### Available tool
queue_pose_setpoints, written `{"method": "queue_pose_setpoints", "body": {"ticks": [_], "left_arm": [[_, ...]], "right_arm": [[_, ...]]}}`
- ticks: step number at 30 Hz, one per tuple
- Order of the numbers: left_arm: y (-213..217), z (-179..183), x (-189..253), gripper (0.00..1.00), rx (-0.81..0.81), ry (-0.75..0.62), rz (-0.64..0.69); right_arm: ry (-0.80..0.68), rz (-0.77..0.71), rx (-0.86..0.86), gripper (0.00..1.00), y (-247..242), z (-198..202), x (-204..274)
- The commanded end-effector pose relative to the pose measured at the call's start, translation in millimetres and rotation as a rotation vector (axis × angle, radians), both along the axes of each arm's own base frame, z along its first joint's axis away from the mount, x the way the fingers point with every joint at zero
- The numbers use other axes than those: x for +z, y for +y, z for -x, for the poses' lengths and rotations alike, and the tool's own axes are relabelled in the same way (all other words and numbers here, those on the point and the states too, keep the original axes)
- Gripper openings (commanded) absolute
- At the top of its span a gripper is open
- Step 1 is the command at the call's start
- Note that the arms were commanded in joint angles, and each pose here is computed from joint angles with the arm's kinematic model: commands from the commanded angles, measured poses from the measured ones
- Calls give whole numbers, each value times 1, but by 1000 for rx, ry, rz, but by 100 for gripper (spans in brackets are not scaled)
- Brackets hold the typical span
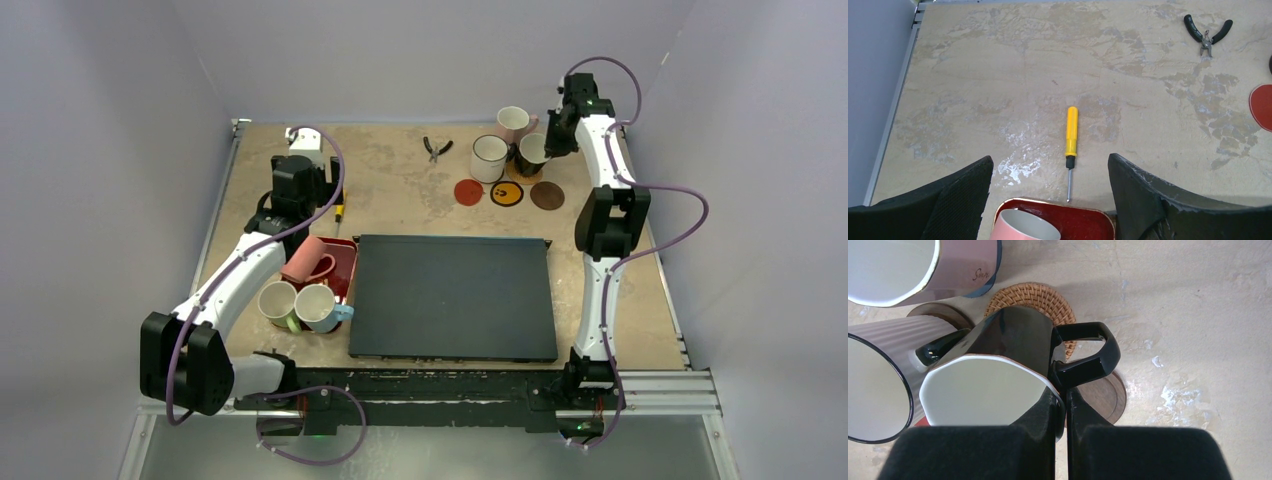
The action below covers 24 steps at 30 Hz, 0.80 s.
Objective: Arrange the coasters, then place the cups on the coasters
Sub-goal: Place the cup on the coaster.
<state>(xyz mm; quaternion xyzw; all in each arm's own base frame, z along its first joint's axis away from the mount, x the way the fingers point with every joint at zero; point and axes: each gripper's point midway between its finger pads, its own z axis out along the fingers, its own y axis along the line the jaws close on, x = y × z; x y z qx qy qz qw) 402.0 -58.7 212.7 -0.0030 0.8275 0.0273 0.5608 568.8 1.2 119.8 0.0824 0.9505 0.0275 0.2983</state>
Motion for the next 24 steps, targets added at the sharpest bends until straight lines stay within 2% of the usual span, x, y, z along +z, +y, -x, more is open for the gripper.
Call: {"method": "queue_pose_setpoints", "body": {"ticks": [1,11,24], "left_arm": [[-1,-5,9,81,-1,-31,18],[-1,-5,8,81,-2,-26,19],[-1,-6,6,80,-4,-20,18]], "right_arm": [[-88,-42,25,8,11,-12,32],[-95,-50,33,29,13,-14,33],[-131,-46,29,41,12,-17,43]]}}
